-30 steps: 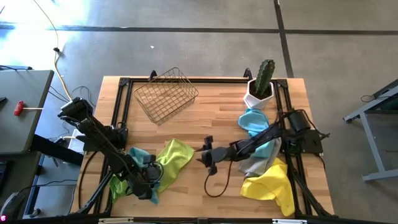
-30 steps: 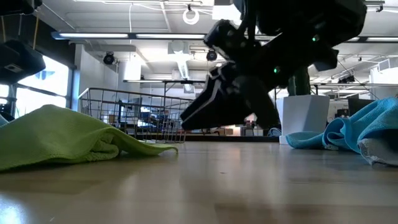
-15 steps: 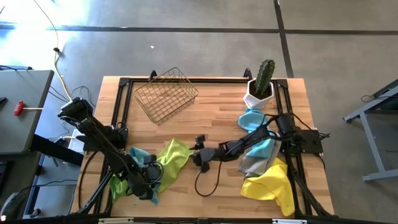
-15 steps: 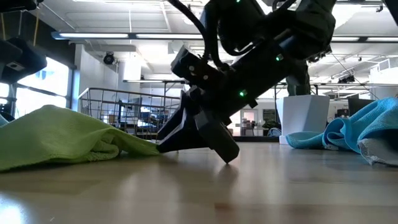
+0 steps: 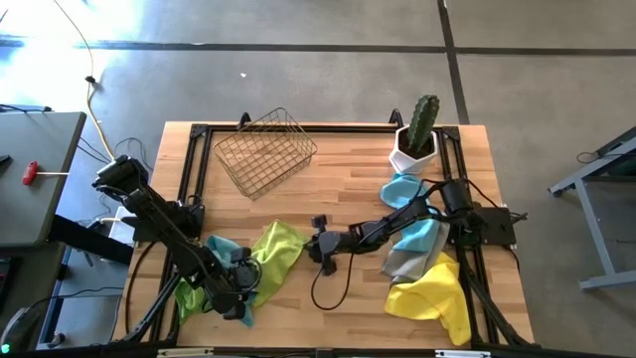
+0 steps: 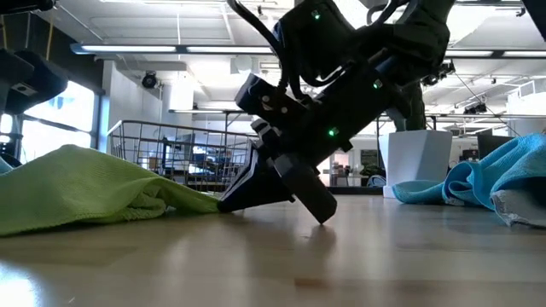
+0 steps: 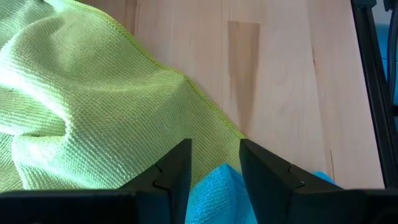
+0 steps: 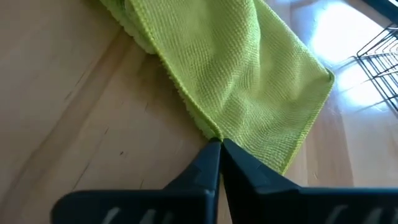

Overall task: Fold microfiber towels
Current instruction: Fold the light green microfiber towel

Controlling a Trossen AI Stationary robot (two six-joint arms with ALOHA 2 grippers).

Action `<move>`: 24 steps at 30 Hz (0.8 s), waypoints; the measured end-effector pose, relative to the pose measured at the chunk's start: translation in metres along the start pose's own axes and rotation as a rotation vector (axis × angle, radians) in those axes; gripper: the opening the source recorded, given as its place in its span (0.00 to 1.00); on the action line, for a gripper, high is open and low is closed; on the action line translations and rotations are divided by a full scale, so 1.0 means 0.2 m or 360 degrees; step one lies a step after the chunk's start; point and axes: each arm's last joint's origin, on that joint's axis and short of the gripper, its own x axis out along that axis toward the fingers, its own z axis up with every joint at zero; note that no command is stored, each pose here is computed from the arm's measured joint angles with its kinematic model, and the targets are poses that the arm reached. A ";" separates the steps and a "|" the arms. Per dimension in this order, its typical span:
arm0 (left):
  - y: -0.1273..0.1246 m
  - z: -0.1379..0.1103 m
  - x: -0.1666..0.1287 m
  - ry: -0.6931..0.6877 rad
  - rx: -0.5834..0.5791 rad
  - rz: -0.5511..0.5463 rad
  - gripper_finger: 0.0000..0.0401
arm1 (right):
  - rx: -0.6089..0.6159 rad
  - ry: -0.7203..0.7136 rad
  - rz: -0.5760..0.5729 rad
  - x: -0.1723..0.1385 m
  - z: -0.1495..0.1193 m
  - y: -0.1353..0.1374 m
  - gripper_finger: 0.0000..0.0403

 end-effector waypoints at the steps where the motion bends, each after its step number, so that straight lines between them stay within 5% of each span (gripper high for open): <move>1: 0.00 0.00 0.00 0.0000 0.0000 0.0000 0.32 | 0.0007 0.0000 -0.0001 0.00 0.00 0.00 0.01; 11: 0.00 0.03 0.00 -0.0149 0.0011 0.0047 0.32 | 0.0273 0.0137 0.0006 -0.12 0.04 -0.04 0.00; 24: 0.10 0.26 0.04 -0.0653 0.0241 0.0400 0.32 | 0.1047 0.0260 0.0081 -0.46 0.17 -0.16 0.00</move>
